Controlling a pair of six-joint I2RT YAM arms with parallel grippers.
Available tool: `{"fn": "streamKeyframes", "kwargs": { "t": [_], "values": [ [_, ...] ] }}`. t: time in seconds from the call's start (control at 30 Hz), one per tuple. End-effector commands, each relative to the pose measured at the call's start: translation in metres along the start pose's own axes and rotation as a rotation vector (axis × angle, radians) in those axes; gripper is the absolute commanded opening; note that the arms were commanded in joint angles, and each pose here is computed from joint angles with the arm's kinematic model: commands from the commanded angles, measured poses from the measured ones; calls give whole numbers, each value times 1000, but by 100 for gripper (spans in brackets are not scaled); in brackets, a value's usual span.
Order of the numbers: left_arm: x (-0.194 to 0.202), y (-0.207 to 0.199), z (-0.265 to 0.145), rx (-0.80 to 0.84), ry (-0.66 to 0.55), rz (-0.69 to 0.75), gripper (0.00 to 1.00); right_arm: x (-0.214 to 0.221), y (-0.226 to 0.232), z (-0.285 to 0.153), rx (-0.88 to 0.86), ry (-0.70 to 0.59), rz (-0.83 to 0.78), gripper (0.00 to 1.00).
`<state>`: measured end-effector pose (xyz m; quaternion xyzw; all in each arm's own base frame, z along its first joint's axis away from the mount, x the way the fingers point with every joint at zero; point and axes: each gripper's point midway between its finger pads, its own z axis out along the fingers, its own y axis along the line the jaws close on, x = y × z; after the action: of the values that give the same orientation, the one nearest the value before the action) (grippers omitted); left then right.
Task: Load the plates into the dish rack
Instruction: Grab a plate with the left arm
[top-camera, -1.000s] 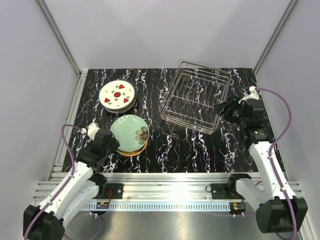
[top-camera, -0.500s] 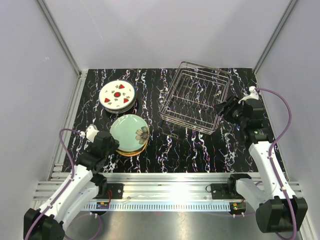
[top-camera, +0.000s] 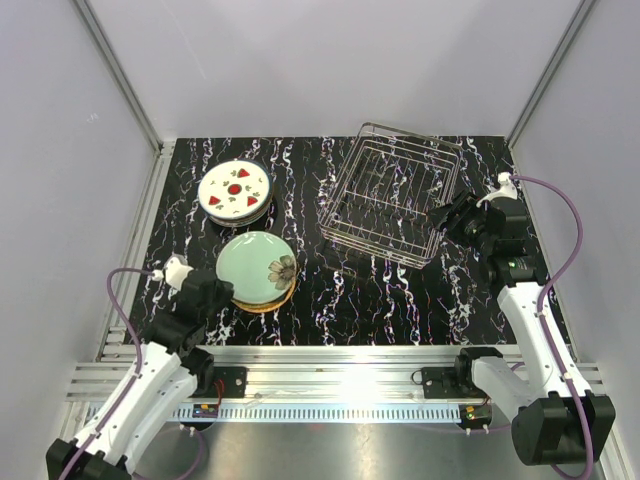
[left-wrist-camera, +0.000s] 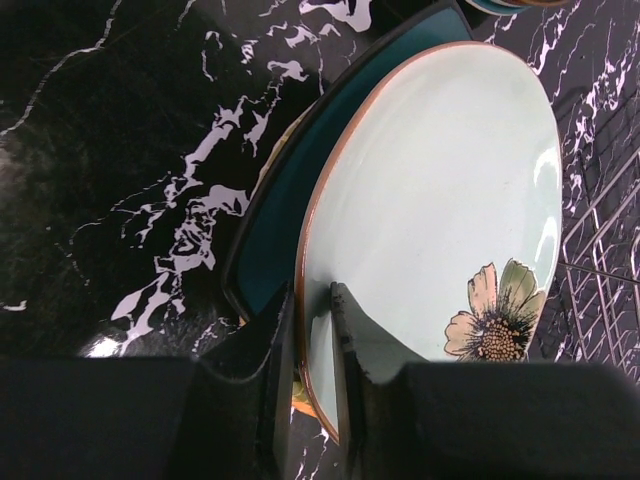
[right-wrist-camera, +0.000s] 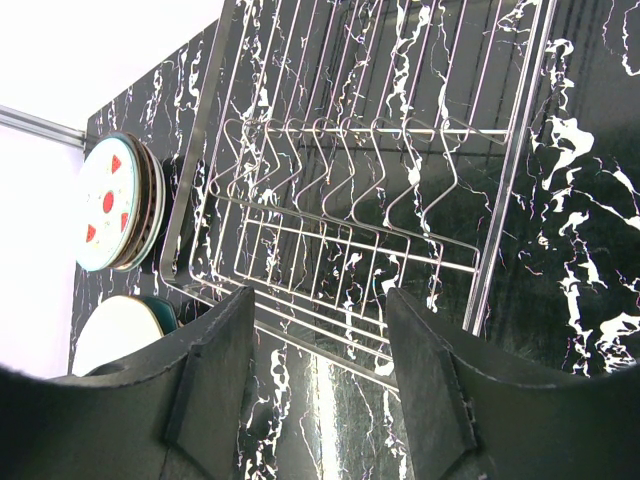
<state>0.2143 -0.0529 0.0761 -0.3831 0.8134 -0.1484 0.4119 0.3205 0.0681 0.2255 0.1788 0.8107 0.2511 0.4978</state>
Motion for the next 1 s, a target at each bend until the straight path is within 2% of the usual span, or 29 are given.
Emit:
{"fn": "streamKeyframes", "kwargs": {
  "t": [0.0, 0.27, 0.97],
  "values": [
    [-22, -3, -12, -4, -79, -14, 0, -5, 5, 0, -23, -20, -18, 63],
    [-48, -17, -35, 88, -179, -53, 0, -5, 5, -2, -23, -20, -18, 63],
    [-86, -68, -69, 195, -222, 130, 0, -8, 6, -4, -22, -30, -19, 64]
  ]
}}
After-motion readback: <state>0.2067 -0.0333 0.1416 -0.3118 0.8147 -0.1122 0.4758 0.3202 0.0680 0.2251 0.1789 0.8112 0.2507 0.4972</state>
